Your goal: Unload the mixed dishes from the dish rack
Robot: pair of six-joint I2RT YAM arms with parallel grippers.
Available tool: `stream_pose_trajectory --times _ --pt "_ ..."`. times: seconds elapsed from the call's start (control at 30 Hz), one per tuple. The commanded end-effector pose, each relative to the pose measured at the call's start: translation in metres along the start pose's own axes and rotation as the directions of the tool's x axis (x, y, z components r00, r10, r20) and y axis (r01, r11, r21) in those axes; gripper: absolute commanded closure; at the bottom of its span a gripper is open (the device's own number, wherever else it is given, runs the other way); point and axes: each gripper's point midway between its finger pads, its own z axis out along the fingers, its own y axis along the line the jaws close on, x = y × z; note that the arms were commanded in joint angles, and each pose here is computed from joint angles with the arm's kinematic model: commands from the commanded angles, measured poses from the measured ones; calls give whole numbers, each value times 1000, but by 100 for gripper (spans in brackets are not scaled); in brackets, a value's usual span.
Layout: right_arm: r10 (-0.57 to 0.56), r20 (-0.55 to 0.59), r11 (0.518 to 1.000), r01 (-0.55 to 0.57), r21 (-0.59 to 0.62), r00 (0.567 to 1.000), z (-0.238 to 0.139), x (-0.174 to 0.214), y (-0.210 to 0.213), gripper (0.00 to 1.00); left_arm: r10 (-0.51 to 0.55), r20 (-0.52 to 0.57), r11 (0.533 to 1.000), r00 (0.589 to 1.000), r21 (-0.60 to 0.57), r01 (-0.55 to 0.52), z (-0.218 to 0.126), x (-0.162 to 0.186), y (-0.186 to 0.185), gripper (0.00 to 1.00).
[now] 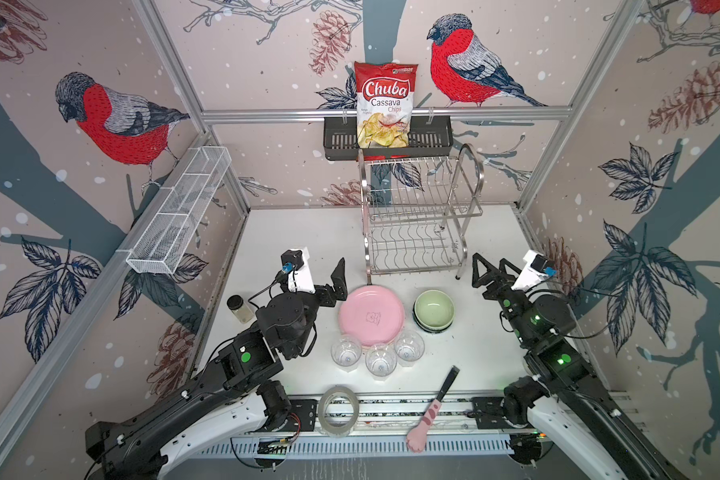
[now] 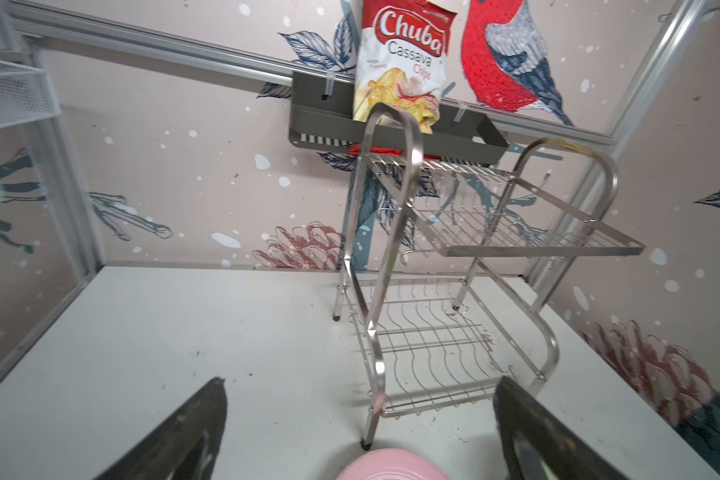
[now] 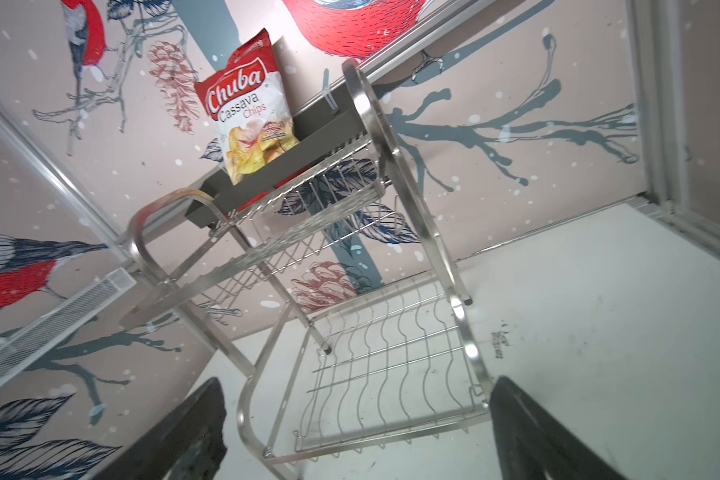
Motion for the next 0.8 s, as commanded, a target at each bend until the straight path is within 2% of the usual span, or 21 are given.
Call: stream_pose_trajectory --times 0.0,0.23,0.4,0.53,0.67,0.77 --pt "-110 10 987 108 122 994 0 2 -23 1 -2 63 996 998 -87 8 -3 -2 19 2" --pt "-210 -2 953 205 222 978 2 7 -43 1 38 135 985 990 -173 -14 -10 21 46 1" --pt "-257 64 935 231 268 964 3 13 -56 1 222 151 975 963 -59 -215 -5 54 27 1" --pt "-293 41 909 266 320 955 5 24 -69 1 247 139 960 959 -170 -223 -3 67 45 1" --pt "-327 29 890 298 346 944 7 33 -77 1 345 158 934 925 -159 -321 1 79 41 1" --pt "-342 35 871 302 388 939 5 39 -89 0 354 173 925 919 -212 -316 2 84 51 1"
